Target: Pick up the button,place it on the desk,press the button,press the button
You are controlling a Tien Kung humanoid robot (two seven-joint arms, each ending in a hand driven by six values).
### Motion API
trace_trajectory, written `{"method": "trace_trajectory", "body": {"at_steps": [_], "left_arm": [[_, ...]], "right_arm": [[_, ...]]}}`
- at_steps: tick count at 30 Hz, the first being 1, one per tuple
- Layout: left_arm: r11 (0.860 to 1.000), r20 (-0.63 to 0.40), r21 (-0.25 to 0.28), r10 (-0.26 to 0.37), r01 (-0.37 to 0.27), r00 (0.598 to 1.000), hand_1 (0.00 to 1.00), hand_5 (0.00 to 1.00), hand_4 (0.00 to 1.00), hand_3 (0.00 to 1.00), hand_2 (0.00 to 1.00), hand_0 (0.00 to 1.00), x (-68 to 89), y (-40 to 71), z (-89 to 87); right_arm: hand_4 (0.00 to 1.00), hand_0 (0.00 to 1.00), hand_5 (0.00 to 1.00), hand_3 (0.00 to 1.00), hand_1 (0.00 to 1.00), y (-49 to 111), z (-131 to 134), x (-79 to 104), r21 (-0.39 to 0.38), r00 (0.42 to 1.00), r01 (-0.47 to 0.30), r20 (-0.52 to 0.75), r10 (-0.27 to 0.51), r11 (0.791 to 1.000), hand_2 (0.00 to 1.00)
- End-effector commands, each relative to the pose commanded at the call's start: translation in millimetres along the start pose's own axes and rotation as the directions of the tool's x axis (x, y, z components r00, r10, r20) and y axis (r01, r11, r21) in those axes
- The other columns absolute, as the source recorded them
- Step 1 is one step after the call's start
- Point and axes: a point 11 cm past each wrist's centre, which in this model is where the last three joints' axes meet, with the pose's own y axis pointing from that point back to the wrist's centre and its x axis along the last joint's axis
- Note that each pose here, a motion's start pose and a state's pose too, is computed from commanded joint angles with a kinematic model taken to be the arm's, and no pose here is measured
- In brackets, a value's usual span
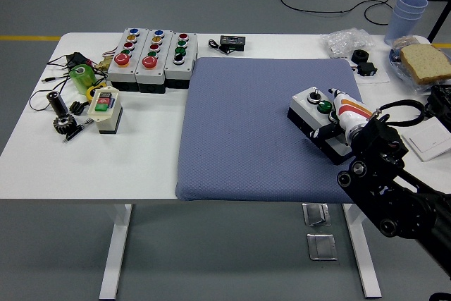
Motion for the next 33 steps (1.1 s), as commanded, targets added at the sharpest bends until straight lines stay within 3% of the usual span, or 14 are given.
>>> {"method": "trace_trajectory", "body": {"at_steps": [1,6,7,12,13,18,19,24,25,29,33], "left_arm": [[1.0,0.0,0.0,-0.001,0.001,1.0,0.632,0.847,0.329,0.554,0.632,0.651,-0.3,0.0,-0.3],[1.0,0.001,0.004,-0.003,0.003,1.0,0.632,0.847,0.329,0.554,0.632,0.651,-2.3,-0.2,-2.2],[1.0,0.001,0.004,-0.003,0.003,1.0,0.633,0.847,0.329,0.554,0.632,0.651,-2.4,-0.3,-2.3],[1.0,0.006,0.007,-0.005,0.005,1.0,0.633,0.847,0.329,0.554,0.632,0.651,-3.6,-0.4,-3.6],[1.0,0.008,0.007,-0.006,0.006,1.0,0.633,0.846,0.329,0.554,0.633,0.651,-3.7,-0.4,-3.6],[1.0,0.005,0.007,-0.005,0.005,1.0,0.633,0.846,0.329,0.554,0.633,0.651,-3.3,-0.4,-3.5],[1.0,0.002,0.007,-0.004,0.004,1.0,0.633,0.846,0.33,0.554,0.633,0.652,-3.1,-0.4,-3.5],[1.0,-0.004,0.005,-0.002,0.002,1.0,0.633,0.846,0.33,0.554,0.633,0.652,-1.8,-0.3,-2.6],[1.0,-0.005,0.005,-0.002,0.002,1.0,0.633,0.846,0.329,0.554,0.632,0.653,-1.6,-0.3,-2.5],[1.0,-0.009,0.004,-0.001,0.001,1.0,0.633,0.846,0.329,0.554,0.632,0.653,-1.1,-0.2,-2.2],[1.0,-0.007,0.004,-0.001,0.001,1.0,0.633,0.845,0.329,0.554,0.633,0.653,-0.9,-0.2,-2.0]], "right_arm": [[0.976,0.858,0.15,0.941,0.837,-1.4,1,-0.7,-0.006,1.0,0.01,-0.01,-0.01,1.0,0.914],[0.976,0.858,0.15,0.941,0.837,-4.2,4,-4.0,-0.018,0.996,0.048,-0.074,-0.049,0.999,0.914],[0.96,0.612,0.133,0.833,0.604,-4.1,4,-4.3,-0.018,0.996,0.049,-0.08,-0.05,0.999,0.74],[0.96,0.612,0.133,0.833,0.604,-2.1,2,-2.5,0.0,0.993,0.017,-0.12,-0.017,1.0,0.74],[0.793,0.296,0.002,0.657,0.355,-1.5,2,-0.4,0.005,0.992,0.005,-0.123,-0.004,1.0,0.551],[0.793,0.296,0.002,0.657,0.355,0.5,5,13.6,0.029,0.991,-0.044,-0.127,0.047,0.999,0.551],[0.756,0.156,0.044,0.635,0.221,1.3,5,18.4,0.035,0.992,-0.051,-0.118,0.055,0.998,0.521],[0.756,0.156,0.044,0.635,0.221,6.1,4,27.4,0.094,0.996,-0.021,-0.088,0.03,0.995,0.521],[0.706,0.117,0.066,0.647,0.176,7.1,3,27.0,0.11,0.996,-0.011,-0.09,0.021,0.994,0.505],[0.706,0.117,0.066,0.647,0.176,15.8,-7,22.9,0.241,0.994,0.04,-0.104,-0.015,0.97,0.505],[0.684,0.095,0.083,0.627,0.161,28.0,-23,15.8,0.395,0.992,0.076,-0.125,-0.028,0.916,0.497]]}}
